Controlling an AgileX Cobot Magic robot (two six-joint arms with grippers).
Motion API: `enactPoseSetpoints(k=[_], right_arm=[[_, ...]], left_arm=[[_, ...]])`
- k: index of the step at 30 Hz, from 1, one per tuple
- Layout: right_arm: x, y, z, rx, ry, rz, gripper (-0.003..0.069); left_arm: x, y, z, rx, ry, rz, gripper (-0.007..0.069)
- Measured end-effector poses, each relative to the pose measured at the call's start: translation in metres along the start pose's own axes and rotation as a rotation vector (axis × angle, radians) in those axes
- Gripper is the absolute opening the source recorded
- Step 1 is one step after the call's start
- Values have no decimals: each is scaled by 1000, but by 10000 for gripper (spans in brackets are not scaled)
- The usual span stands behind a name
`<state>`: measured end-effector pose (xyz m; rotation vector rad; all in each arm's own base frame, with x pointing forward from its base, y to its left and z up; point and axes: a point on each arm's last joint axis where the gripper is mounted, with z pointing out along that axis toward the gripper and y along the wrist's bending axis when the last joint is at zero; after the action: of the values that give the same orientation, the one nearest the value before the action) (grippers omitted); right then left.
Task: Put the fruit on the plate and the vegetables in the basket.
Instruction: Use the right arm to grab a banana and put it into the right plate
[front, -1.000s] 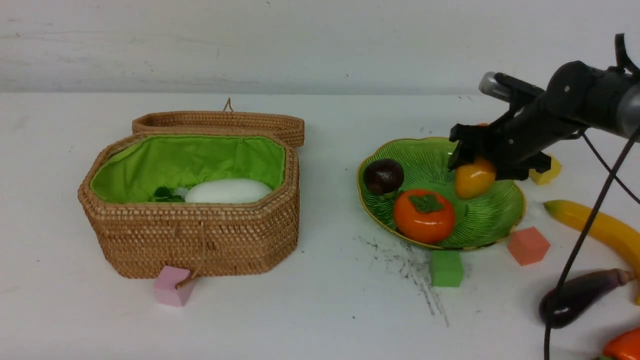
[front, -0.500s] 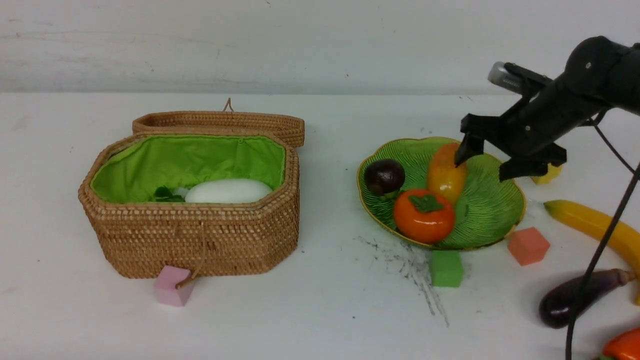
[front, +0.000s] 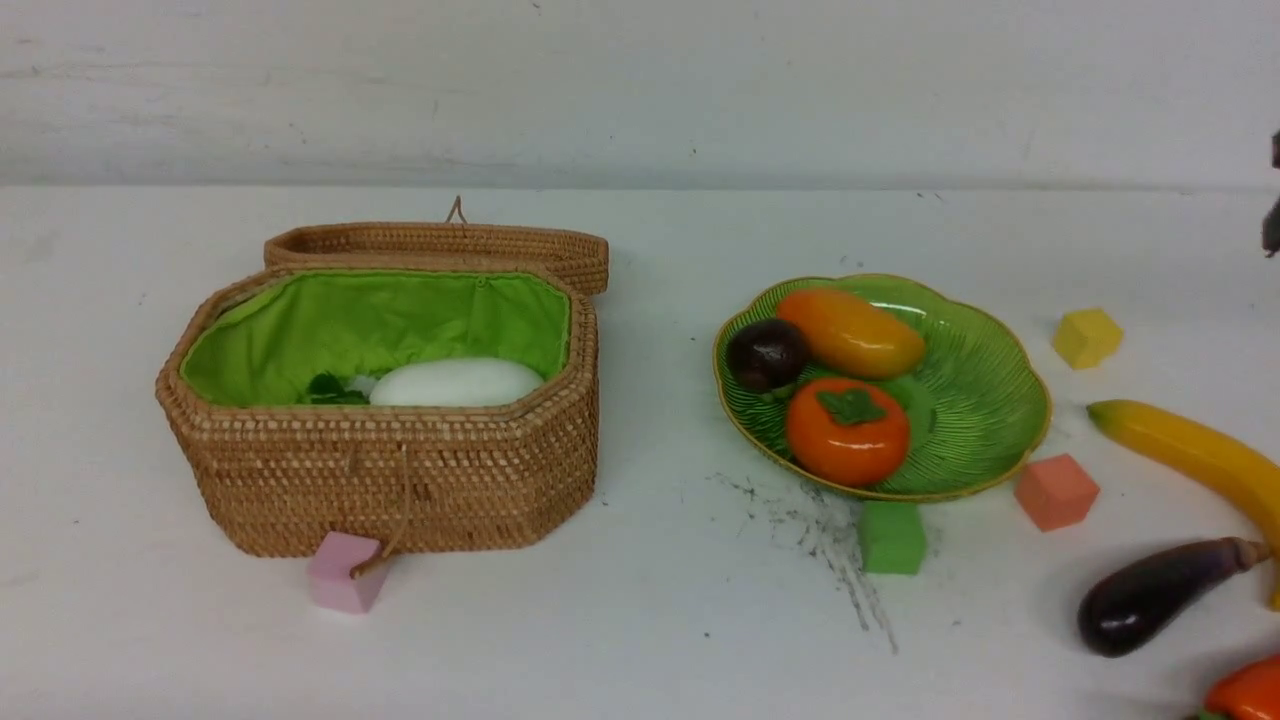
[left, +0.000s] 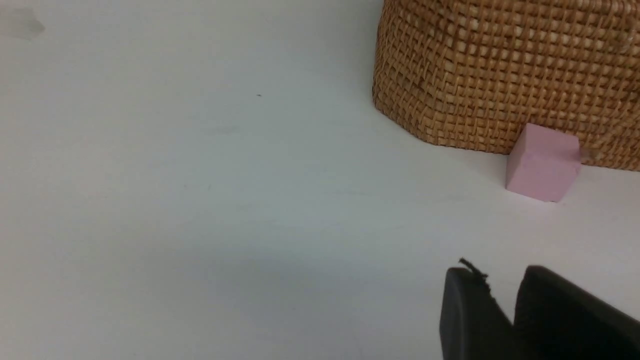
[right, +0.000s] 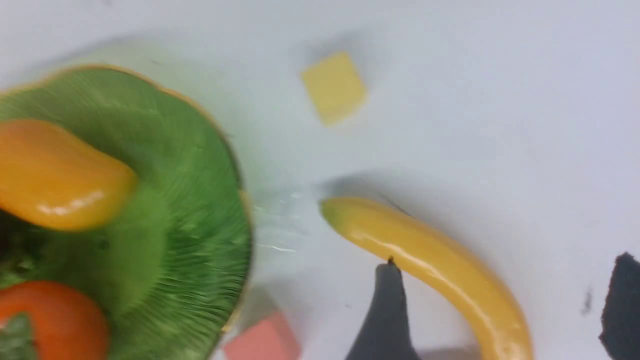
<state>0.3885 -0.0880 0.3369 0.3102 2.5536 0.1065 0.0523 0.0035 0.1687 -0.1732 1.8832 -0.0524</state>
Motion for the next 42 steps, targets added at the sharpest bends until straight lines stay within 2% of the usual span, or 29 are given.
enactPoseSetpoints(k=[11,19,25,31,32,34,36,39,42], right_arm=[[55,-19,83,8,181,-221,470],[62,-29,115,55,205,-187,466],[62,-35,130,102,187,-225,466],[62,-38,144,103,191,-219,445],[61,-38,148,101,193,-214,403],[61,-38,149,96,194,-206,365],[59,-38,149,96,178,-203,244],[58,-38,149,99,173,-195,185],[56,-38,148,103,170,-172,184]], left_arm=[[0,0,0,0,0,0,157],[0,0,0,0,0,0,166],[0,0,0,0,0,0,169],[0,0,0,0,0,0,172],[0,0,0,0,0,0,174],[0,0,0,0,0,0,175],[0,0,0,0,0,0,176],[0,0,0,0,0,0,181],[0,0,0,0,0,0,185]])
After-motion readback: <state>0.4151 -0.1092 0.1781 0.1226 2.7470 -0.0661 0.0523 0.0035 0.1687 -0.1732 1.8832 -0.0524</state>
